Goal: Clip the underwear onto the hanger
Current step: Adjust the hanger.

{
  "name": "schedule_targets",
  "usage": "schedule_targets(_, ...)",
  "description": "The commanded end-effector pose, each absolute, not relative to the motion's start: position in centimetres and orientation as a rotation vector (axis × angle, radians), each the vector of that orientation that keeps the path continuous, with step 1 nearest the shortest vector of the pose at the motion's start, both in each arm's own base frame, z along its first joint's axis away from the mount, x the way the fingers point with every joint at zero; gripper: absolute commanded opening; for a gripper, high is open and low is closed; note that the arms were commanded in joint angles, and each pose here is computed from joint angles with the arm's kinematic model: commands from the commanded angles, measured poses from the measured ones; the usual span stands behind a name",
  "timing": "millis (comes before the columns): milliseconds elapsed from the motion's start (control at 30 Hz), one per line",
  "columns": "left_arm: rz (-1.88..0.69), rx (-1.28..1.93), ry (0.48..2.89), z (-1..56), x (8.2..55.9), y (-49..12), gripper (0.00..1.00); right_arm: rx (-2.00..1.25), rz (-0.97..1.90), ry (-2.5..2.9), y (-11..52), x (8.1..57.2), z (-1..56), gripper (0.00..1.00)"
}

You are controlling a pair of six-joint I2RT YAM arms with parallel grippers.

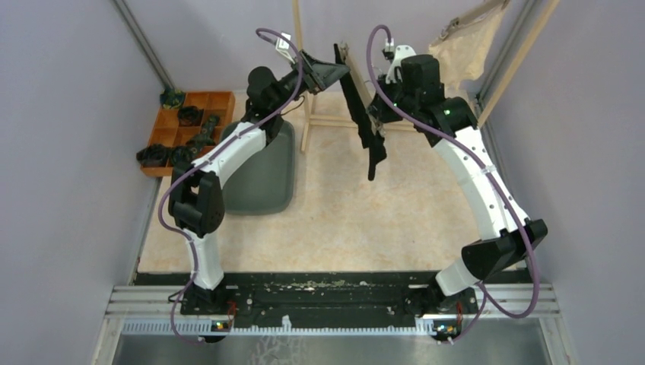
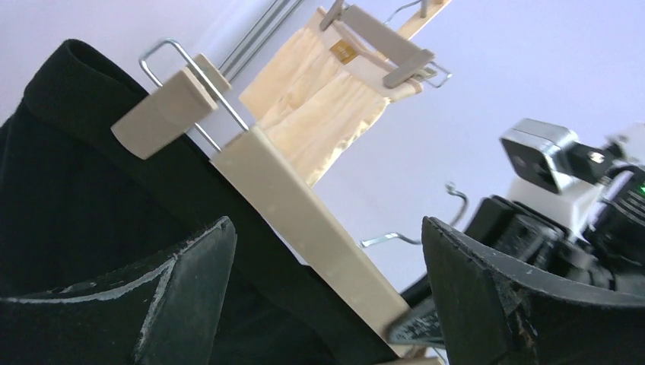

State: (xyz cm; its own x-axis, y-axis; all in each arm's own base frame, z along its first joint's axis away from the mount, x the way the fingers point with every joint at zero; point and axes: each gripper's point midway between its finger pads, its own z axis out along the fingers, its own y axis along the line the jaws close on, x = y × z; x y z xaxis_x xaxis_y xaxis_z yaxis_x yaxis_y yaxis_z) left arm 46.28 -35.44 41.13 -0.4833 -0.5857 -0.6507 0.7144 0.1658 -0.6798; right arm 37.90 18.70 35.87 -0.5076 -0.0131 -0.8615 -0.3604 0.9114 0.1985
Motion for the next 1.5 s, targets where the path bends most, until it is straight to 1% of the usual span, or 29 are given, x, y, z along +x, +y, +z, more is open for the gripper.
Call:
schedule_targets(0,-1.54,0.118,1.424,40.3,47.1,-35.8,0.96,-0.299,0.45,1.932,19.2,36.0,39.7,0.0)
schedule_targets(200,-1.547,0.119,1.488,38.4,47.2,-36.4,0.96,-0.336,0.453,1.949,20.4,35.2,38.8,0.0)
schedule_targets(467,-1.546,0.123,1.495,38.5,47.2,-36.5,0.94,-0.373,0.433,1.967,21.6,34.8,38.1,0.0)
schedule_targets(767,-1.566,0.125,1.488,38.8,46.9,-36.7,0.82,-0.394,0.366,1.988,22.3,34.9,37.4,0.0)
schedule_targets(900,-1.593,0.124,1.486,38.9,46.8,-36.8,0.72,-0.398,0.33,1.997,22.5,35.0,37.1,0.0)
schedule_targets(1033,-1.626,0.132,1.484,38.9,46.4,-37.0,0.53,-0.399,0.315,2.001,22.6,35.1,37.0,0.0)
schedule_targets(1133,-1.651,0.132,1.484,38.9,46.1,-37.2,0.37,-0.399,0.312,1.993,22.6,35.2,37.3,0.0)
schedule_targets(1300,-1.697,0.124,1.483,38.8,45.6,-37.2,0.18,-0.39,0.304,1.967,22.4,35.3,38.1,0.01)
schedule_targets(1367,-1.705,0.122,1.491,38.6,45.5,-37.2,0.14,-0.384,0.304,1.957,22.3,35.4,38.6,0.02)
schedule_targets(1467,-1.718,0.115,1.501,38.3,45.4,-37.3,0.11,-0.38,0.31,1.942,22.3,35.4,39.1,0.04)
